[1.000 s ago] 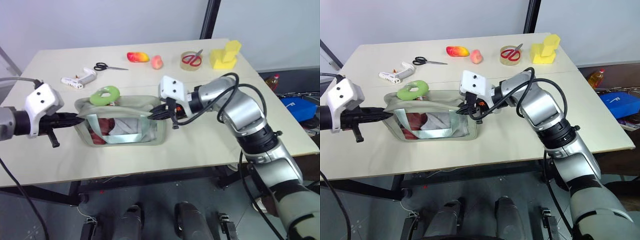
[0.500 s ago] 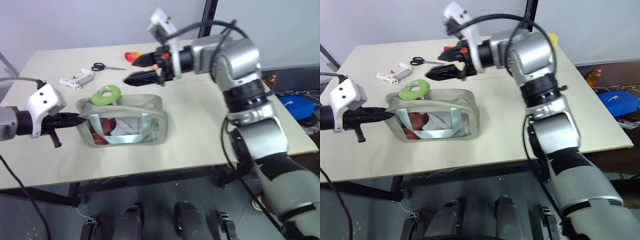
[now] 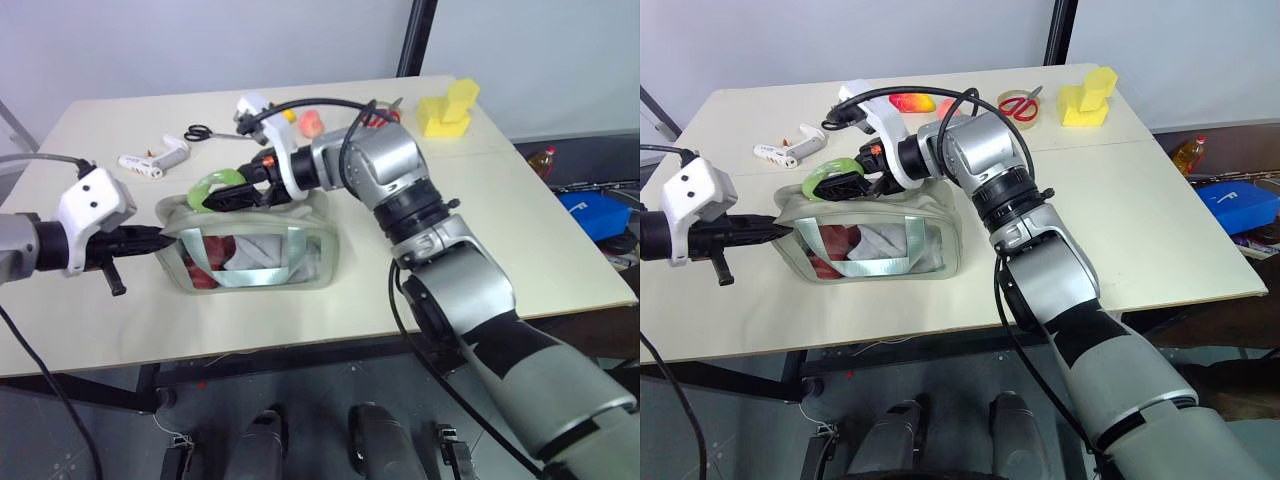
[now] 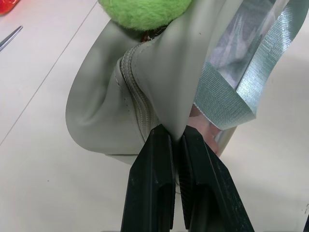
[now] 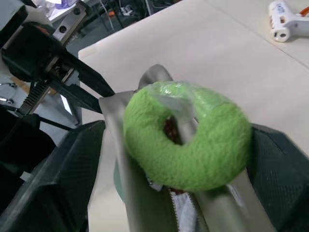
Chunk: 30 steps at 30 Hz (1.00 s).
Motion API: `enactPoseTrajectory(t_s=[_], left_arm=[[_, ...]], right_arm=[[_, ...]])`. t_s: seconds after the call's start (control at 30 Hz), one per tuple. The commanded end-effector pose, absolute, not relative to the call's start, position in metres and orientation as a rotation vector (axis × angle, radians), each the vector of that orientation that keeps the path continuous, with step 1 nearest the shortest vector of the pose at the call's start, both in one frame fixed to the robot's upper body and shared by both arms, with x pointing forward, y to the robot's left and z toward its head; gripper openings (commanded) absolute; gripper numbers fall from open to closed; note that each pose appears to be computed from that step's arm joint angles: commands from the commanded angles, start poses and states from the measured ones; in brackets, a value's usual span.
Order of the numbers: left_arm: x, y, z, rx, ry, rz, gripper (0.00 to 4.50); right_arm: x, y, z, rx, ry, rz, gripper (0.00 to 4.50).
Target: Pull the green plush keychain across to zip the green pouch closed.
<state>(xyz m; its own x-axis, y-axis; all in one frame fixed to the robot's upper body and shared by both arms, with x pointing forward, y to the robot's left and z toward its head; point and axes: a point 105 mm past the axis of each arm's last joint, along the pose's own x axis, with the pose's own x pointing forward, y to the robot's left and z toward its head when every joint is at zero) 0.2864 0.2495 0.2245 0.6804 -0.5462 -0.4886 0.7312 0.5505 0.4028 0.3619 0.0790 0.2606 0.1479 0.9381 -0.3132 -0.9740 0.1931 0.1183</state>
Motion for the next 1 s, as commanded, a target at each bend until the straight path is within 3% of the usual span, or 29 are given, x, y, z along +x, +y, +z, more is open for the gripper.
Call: enactPoseTrajectory(t_s=[0.03,0.2,0.47,0.6,0.9,1.0], left_arm=[[0.284,0.243,0.228,0.632,0.299,-0.793,0.00],[0.286,0.243,0.227,0.627,0.298,-0.796,0.00],[0.285,0.243,0.224,0.620,0.305,-0.799,0.00],[0.284,0.244,0.222,0.609,0.303,-0.785,0.00],[0.286,0.239,0.216,0.585,0.295,-0.791,0.00],[0.288,0.234,0.213,0.578,0.292,-0.801,0.00]], right_arm=[[0.360,0.081,0.275,-0.117,0.294,1.393,2.58],[0.364,0.071,0.283,-0.091,0.293,1.371,0.03],[0.385,-0.003,0.320,-0.252,0.134,1.183,0.03],[0.389,-0.050,0.322,-0.437,0.079,1.043,0.03],[0.404,-0.130,0.286,-0.615,0.157,0.751,0.03],[0.406,-0.162,0.227,-0.633,0.297,0.674,0.03]])
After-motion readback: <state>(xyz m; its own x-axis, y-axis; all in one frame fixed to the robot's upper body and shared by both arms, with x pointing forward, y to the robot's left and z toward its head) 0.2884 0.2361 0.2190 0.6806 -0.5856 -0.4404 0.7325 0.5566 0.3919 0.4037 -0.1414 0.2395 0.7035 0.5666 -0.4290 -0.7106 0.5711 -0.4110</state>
